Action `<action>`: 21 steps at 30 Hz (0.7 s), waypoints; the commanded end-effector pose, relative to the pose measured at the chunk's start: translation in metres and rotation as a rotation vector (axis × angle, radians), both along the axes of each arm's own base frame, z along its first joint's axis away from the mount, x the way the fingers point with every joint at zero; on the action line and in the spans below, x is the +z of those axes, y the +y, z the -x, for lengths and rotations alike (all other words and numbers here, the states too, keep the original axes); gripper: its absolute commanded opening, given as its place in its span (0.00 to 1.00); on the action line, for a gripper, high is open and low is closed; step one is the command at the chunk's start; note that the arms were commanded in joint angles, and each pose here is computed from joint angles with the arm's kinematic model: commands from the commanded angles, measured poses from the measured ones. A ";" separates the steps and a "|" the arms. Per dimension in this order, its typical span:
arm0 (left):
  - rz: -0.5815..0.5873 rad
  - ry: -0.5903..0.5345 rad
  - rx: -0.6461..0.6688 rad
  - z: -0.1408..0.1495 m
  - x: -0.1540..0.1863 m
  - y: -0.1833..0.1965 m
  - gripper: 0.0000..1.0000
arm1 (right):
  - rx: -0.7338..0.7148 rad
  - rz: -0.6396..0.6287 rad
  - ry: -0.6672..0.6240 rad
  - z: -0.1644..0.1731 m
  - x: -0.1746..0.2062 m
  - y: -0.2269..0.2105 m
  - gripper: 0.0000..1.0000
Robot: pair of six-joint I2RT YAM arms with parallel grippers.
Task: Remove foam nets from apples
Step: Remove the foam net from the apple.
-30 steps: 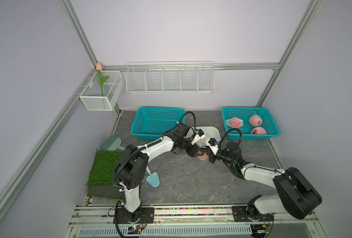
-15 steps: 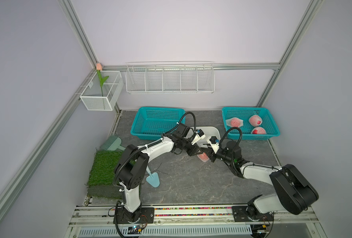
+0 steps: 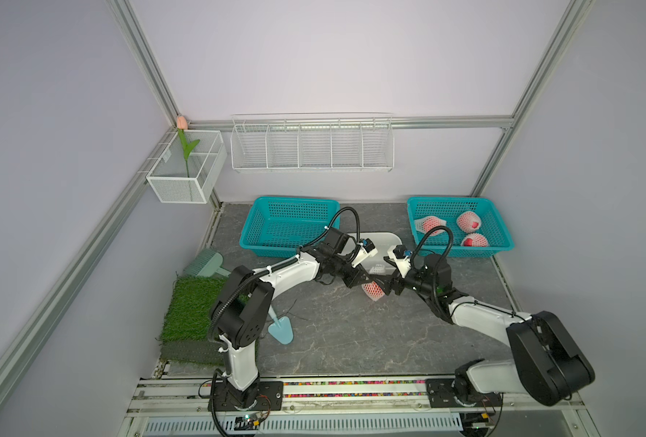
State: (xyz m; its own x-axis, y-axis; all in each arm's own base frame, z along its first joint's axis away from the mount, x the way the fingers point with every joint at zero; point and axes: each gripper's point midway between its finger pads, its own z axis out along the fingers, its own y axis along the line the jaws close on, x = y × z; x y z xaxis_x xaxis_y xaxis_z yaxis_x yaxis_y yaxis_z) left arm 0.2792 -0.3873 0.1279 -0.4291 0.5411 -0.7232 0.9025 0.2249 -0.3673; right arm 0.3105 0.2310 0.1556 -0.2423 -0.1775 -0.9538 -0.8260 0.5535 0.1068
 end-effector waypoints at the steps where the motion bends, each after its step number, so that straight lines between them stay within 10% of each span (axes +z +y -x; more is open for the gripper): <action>1: 0.049 -0.093 -0.003 -0.004 0.020 -0.003 0.14 | 0.112 0.008 0.066 0.023 0.000 0.006 0.89; 21: 0.057 -0.182 -0.017 0.006 0.033 0.009 0.15 | 0.061 -0.063 0.104 0.015 -0.016 -0.002 0.95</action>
